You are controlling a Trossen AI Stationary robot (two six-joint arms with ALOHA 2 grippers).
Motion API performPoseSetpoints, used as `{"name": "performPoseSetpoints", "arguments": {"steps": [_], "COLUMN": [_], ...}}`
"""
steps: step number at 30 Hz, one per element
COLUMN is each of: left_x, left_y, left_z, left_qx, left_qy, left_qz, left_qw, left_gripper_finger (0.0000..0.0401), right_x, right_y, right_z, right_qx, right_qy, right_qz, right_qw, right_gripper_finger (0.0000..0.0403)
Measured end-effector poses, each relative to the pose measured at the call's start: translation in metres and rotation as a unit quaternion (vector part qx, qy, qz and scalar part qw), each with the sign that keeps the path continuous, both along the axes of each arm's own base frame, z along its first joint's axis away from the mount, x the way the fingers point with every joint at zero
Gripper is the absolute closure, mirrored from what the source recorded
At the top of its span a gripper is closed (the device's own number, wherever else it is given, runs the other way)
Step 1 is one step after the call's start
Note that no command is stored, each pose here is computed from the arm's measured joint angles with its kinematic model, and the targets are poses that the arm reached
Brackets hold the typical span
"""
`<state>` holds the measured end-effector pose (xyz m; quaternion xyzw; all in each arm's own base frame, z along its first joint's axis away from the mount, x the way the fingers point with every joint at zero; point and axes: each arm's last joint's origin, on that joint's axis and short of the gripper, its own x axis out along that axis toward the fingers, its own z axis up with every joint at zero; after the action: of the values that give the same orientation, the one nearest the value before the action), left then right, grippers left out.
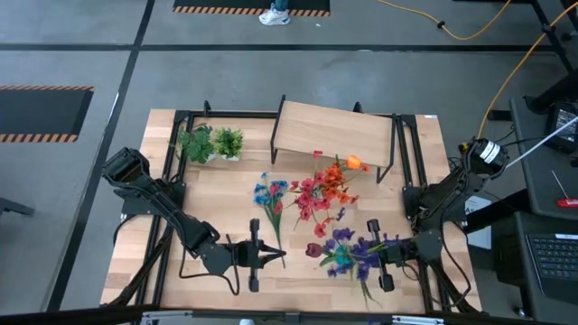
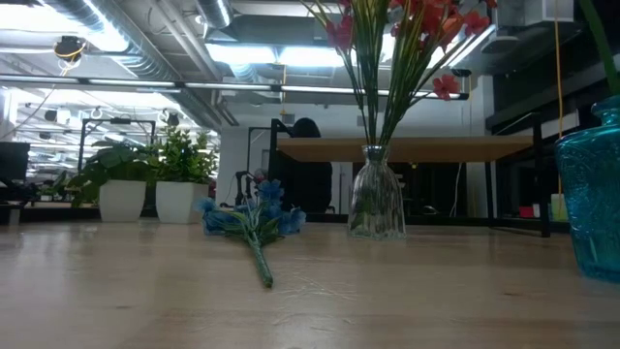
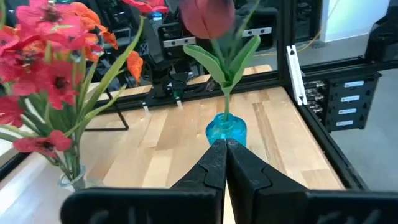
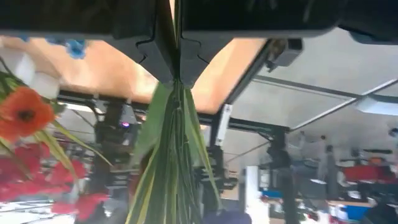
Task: Pick and place flowers into a vace then onto a shelf
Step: Put the violet flowers into the blue vase, then put the blue flowers into the blue vase
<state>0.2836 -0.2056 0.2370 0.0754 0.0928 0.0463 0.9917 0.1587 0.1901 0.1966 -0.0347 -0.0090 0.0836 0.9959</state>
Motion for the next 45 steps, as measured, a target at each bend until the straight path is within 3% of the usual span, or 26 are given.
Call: {"name": "performPoseSetpoints", "arguments": {"steps": [4,20,36,45], "left_x": [0.000,0.000,0.000,-0.001], "left_y": [0.000,0.000,0.000,0.000], "left_z": [0.000,-0.001,-0.002,-0.005], "left_qx": [-0.001,0.002,-0.001,-0.011], "left_qy": [0.003,0.006,0.008,0.019], "left_qz": [-0.008,-0.008,-0.008,-0.004], "left_qw": [1.000,1.000,1.000,1.000], "left_gripper_finger": [0.0397,0.0396,0.0391,0.0390], "right_x": [0.001,0.002,-0.008,-0.025], "right_y": [0.000,0.001,0.007,0.005], "right_z": [-0.005,-0.015,-0.015,-0.008], "right_qx": [0.001,-0.010,-0.018,0.018], "right_qy": [0.011,0.038,0.041,0.080], "right_qz": [-0.031,-0.034,-0.010,0.012], "right_qw": [0.999,0.999,0.999,0.997], "right_gripper_finger": [0.0401,0.0345,0.0229,0.0222]}}
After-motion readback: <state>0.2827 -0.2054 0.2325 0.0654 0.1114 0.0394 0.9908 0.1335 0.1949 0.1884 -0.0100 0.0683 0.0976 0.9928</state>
